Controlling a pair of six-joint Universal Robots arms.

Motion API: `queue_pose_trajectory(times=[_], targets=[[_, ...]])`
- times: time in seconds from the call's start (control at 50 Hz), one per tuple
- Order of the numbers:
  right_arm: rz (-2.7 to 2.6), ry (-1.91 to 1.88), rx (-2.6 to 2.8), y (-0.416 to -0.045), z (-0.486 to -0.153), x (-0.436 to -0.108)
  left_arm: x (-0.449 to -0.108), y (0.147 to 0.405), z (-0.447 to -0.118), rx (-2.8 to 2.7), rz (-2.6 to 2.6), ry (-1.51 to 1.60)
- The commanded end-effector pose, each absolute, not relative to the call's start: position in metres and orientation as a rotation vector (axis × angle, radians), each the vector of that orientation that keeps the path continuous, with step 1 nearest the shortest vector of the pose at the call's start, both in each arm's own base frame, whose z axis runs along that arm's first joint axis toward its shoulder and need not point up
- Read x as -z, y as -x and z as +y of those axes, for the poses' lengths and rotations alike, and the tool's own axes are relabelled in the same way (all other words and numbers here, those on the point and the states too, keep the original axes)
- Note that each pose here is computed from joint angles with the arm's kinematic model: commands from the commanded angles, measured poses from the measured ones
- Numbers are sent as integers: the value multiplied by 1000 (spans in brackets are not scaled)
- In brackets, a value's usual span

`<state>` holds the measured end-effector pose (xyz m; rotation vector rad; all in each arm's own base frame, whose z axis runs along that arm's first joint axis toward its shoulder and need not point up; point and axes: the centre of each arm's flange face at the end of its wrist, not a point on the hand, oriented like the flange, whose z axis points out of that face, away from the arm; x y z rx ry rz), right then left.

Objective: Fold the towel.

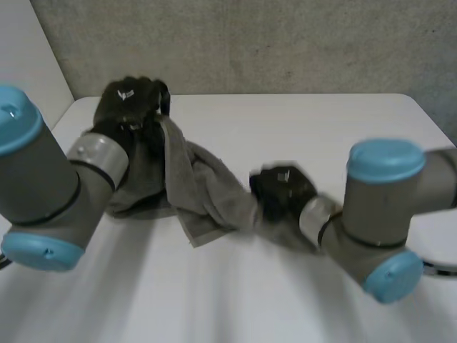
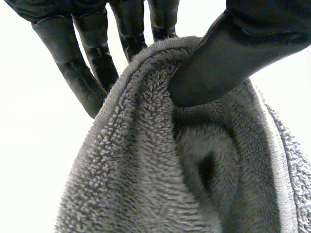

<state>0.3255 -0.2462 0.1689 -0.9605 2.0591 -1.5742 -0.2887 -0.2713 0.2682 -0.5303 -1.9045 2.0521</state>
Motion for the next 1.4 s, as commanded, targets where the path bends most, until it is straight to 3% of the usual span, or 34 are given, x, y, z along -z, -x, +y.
queue_pose_trajectory(times=[0.02,0.04,0.08,0.2,0.32,0.36,0.48,0.52,0.64,0.82,1.08,1.26,1.32,1.4], targets=[[1551,787,2204,-326,-290,-303,-332,288,-300,-2266,-1671,426],[1549,787,2206,-326,-291,-303,-332,288,-300,-2266,-1670,426],[1288,712,2454,-319,-296,-344,-356,287,-304,-2354,-1541,380],[1144,723,2610,-316,-294,-364,-377,283,-302,-2431,-1386,268],[1406,879,2433,-316,-290,-333,-351,277,-290,-2364,-1479,260],[1565,956,2295,-316,-287,-306,-319,277,-282,-2291,-1604,305],[1780,1120,2089,-314,-282,-265,-268,271,-265,-2152,-1818,374],[1932,1256,1932,-308,-279,-236,-238,266,-252,-2053,-1955,429],[2139,1393,1683,-289,-278,-200,-199,265,-221,-1880,-2162,642],[2161,1388,1666,-283,-274,-198,-203,266,-186,-1796,-2178,735],[2158,1383,1679,-280,-269,-203,-204,277,-74,-1450,-2079,1112],[2148,1384,1693,-281,-270,-202,-221,283,-94,-1527,-2073,1049],[2150,1385,1689,-281,-270,-202,-233,283,-146,-1680,-2088,902],[2150,1385,1686,-281,-269,-201,-231,289,-177,-1741,-2091,846]])
